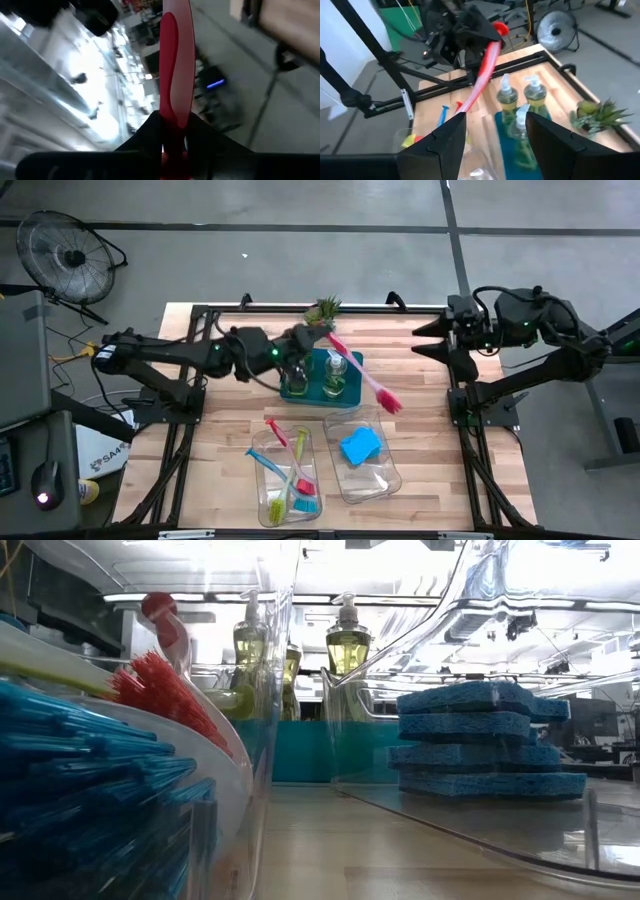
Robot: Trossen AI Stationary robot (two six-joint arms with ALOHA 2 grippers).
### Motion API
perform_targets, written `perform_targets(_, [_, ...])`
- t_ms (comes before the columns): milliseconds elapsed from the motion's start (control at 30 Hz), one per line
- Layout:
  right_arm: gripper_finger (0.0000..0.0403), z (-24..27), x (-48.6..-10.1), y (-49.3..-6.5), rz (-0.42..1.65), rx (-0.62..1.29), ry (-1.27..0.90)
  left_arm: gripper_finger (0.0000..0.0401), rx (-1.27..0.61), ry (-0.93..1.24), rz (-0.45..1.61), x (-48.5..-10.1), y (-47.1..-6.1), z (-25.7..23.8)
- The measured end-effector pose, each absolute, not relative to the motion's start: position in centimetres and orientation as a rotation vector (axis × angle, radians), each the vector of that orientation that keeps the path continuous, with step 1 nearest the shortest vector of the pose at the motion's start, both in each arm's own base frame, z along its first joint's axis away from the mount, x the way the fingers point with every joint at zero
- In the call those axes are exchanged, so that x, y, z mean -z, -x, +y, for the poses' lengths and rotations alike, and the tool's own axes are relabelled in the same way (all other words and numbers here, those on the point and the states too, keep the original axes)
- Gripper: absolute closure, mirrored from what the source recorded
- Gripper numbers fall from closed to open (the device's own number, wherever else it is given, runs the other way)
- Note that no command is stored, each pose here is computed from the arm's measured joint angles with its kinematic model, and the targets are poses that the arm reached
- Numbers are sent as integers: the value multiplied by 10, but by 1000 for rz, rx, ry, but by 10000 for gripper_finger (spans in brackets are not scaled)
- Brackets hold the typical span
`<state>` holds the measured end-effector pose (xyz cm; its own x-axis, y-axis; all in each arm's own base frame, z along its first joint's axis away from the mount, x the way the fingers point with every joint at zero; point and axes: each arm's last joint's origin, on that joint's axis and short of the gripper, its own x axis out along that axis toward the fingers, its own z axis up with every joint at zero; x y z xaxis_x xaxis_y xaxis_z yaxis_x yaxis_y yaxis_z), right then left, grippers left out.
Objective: Pick & Place Kitchen Sink Supplies
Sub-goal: Put the red dish brush into the left transparent bin
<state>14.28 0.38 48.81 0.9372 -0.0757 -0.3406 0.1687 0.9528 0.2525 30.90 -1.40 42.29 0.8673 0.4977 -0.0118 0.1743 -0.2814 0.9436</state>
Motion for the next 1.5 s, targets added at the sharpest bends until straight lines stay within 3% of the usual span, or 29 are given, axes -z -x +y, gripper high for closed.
perform_targets(200, [203, 6, -482, -160, 383, 101, -361, 347, -361, -2103, 528, -426, -314, -31])
perform_targets(500, [203, 9, -478, -194, 398, -22, -390, 347, -333, -2339, 567, -429, -311, -46])
perform_targets(733, [203, 5, -467, -222, 439, -11, -415, 347, -291, -2488, 563, -430, -310, -53])
perform_targets(1133, [203, 7, -439, -281, 499, -44, -404, 347, -277, -2536, 573, -429, -309, -55])
perform_targets(1500, [208, 7, -426, -302, 525, -32, -377, 347, -284, -2533, 560, -430, -309, -55])
